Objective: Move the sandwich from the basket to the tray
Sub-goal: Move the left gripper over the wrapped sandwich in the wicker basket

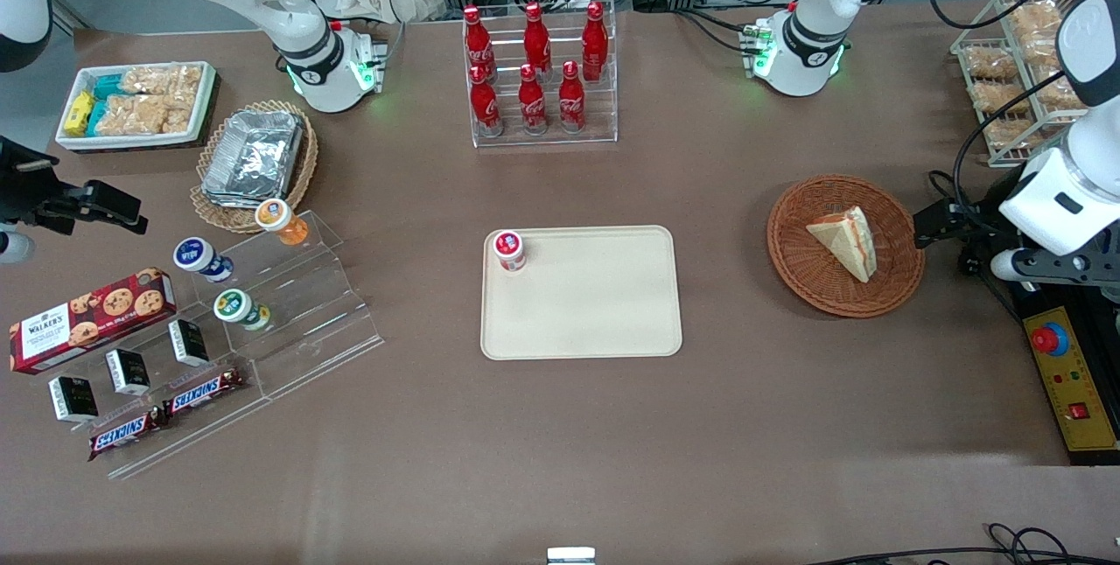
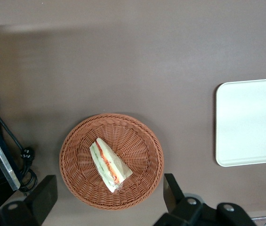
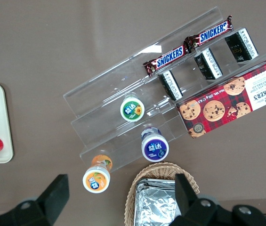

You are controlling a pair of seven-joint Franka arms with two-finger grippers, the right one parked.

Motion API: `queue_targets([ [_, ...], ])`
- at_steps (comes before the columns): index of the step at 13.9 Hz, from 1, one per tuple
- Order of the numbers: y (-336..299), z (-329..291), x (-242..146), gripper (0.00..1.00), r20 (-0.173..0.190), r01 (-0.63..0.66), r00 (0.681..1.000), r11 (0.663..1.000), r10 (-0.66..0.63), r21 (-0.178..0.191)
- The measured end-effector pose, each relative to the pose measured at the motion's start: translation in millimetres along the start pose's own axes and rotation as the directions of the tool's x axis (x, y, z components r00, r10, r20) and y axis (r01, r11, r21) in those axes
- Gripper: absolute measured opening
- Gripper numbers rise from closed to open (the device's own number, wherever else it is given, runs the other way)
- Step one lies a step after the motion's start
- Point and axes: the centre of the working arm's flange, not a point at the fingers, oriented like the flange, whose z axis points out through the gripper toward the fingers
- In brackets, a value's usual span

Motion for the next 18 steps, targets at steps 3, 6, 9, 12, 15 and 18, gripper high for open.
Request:
queue_targets([
  [3, 0.0, 0.1, -0.1, 1.0, 0.001, 0.0, 1.0, 1.0, 0.0, 0.0],
  [6, -0.1, 0.1, -0.1, 1.0, 0.001, 0.0, 1.0, 1.0, 0.0, 0.0],
  [9, -0.1, 0.0, -0.1, 1.0, 0.001, 0.0, 1.0, 1.0, 0.0, 0.0],
  [12, -0.3, 0.4, -0.5, 1.0, 0.005, 0.001, 1.0, 1.0, -0.001, 0.0],
  [15, -0.2, 2.7, -3.5, 1.0, 0.032, 0.001, 0.999, 1.0, 0.0, -0.001],
  [18, 0.9, 2.4, -8.0, 1.0, 0.058, -0.001, 0.998, 1.0, 0.001, -0.001],
])
